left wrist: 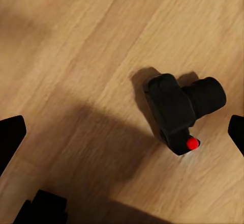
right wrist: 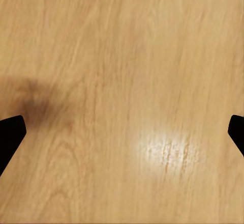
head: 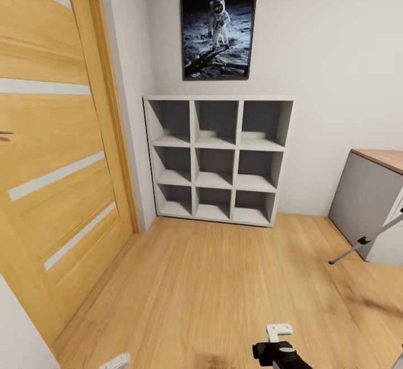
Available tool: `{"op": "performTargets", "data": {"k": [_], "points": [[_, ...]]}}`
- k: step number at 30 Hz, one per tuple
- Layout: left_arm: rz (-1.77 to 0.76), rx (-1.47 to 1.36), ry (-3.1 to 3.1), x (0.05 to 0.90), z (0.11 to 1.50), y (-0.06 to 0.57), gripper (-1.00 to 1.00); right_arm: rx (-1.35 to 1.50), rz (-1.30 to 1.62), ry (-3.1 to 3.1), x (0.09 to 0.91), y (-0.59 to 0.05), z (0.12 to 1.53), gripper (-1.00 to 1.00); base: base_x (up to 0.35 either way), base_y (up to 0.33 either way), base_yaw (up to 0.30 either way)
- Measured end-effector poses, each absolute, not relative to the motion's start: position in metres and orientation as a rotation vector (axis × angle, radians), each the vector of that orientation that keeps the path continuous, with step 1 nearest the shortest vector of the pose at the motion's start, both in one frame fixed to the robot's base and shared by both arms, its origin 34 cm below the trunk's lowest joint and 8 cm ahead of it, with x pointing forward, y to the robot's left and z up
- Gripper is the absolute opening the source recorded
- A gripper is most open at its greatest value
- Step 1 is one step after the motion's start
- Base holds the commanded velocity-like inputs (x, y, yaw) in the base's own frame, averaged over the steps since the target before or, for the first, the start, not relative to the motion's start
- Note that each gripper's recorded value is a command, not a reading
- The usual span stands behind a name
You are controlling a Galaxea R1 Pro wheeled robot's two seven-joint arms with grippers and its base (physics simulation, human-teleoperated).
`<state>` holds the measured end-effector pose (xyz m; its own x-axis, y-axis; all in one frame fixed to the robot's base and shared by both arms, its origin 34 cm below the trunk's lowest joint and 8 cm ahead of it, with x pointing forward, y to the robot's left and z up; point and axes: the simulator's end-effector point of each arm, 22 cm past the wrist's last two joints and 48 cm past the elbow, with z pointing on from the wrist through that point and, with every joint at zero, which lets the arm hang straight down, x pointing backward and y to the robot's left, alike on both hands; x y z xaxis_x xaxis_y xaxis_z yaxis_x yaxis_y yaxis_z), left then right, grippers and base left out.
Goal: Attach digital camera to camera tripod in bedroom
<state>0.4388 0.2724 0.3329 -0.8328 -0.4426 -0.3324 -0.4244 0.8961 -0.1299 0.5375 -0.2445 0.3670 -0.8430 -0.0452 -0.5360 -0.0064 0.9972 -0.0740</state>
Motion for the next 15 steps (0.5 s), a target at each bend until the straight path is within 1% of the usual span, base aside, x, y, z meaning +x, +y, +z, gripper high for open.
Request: {"op": "performTargets", "data": {"k": [15], "points": [[-0.072, -0.640, 2.702, 0.433, 0.301, 0.273, 1.00, -0.035, -0.092, 2.578, 0.528, -0.244, 0.333, 1.00, 0.000, 0.000, 0.000]]}}
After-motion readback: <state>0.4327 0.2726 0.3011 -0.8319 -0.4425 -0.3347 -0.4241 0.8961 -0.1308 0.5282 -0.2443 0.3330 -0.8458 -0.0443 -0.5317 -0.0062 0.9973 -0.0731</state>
